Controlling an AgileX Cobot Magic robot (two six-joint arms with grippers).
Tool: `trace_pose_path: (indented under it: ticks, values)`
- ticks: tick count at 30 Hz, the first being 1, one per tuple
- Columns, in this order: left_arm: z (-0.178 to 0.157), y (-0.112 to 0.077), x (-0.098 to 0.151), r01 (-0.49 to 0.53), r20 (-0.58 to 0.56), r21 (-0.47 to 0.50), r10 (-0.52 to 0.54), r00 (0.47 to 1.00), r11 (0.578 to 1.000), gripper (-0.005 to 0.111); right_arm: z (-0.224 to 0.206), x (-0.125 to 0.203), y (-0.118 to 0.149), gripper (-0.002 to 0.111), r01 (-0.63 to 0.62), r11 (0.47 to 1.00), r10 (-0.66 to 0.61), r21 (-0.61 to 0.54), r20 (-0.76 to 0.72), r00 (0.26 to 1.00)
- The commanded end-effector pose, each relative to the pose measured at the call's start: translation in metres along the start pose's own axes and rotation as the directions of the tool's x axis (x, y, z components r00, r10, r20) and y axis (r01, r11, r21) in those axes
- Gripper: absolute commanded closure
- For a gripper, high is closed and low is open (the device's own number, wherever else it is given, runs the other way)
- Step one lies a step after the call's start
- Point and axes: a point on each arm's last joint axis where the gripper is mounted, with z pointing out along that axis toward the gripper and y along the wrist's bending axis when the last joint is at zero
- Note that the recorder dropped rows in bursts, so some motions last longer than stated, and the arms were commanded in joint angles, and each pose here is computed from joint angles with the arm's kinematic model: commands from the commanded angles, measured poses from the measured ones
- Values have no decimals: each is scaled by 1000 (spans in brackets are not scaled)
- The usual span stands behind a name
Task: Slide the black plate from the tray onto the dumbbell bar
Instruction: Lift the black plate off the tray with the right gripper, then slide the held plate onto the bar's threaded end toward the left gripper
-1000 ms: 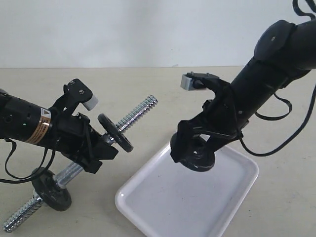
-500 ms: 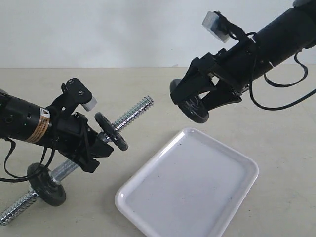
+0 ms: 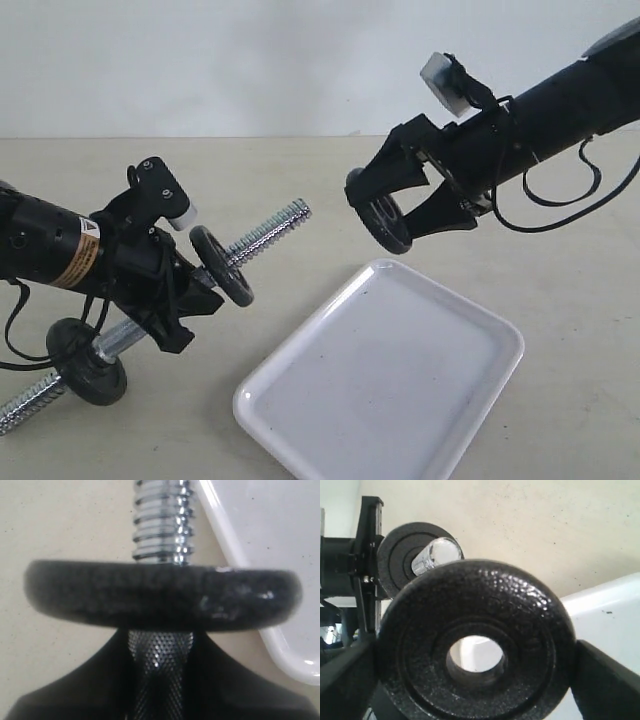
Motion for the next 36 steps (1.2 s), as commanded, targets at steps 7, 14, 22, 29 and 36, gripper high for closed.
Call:
trace_pose_path:
  ticks: [7,14,22,29,36]
  values:
    - [-15,4,-19,-35,77,-43,38,996,998,102,-9,-15,9,108,-68,987,88,-148,137,987]
    - [-32,4,-30,-95,112,-100,106,988,990,102,-9,-16,9,108,-96,983,118,-155,136,984]
    - [-47,2,-39,-139,156,-130,159,975,982,102,-10,-16,10,108,-216,960,239,-176,120,964]
    - [-47,2,-39,-132,156,-136,153,976,982,102,-17,-17,21,108,-234,953,262,-192,136,956]
    - [-47,1,-40,-121,172,-119,141,975,985,102,-43,-4,52,108,-148,989,149,-21,102,984]
